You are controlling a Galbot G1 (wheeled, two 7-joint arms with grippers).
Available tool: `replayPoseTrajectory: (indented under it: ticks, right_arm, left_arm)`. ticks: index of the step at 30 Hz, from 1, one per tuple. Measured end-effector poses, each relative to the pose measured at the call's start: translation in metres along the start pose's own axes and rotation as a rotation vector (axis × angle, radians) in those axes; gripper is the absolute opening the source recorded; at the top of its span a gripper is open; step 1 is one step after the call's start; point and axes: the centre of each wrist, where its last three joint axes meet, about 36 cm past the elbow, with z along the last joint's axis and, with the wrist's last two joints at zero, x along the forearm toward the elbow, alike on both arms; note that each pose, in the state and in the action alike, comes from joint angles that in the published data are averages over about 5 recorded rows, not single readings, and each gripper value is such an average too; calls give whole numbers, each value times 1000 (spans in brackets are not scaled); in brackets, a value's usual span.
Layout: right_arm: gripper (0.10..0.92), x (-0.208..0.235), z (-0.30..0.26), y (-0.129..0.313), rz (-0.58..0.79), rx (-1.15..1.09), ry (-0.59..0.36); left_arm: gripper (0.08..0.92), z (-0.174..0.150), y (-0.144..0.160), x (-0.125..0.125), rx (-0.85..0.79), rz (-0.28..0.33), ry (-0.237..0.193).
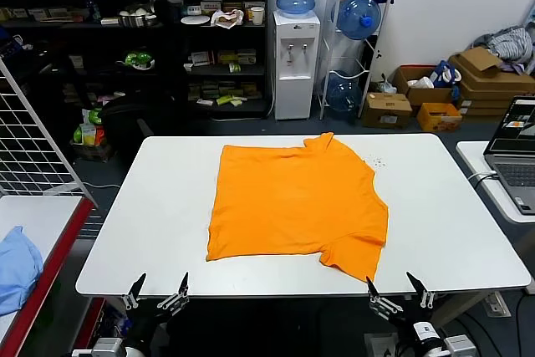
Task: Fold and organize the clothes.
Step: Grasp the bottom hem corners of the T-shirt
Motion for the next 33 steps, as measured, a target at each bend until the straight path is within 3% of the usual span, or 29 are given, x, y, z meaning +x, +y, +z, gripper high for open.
replayPoseTrajectory:
  ticks: [10, 33]
  right_arm:
    - [921, -15, -1, 2, 23, -8, 7]
    - [921, -68, 6, 36, 59, -13, 80]
  left_arm:
    - [921, -1, -3, -9, 12, 29, 18]
    - [921, 2, -37, -77, 30, 89, 32]
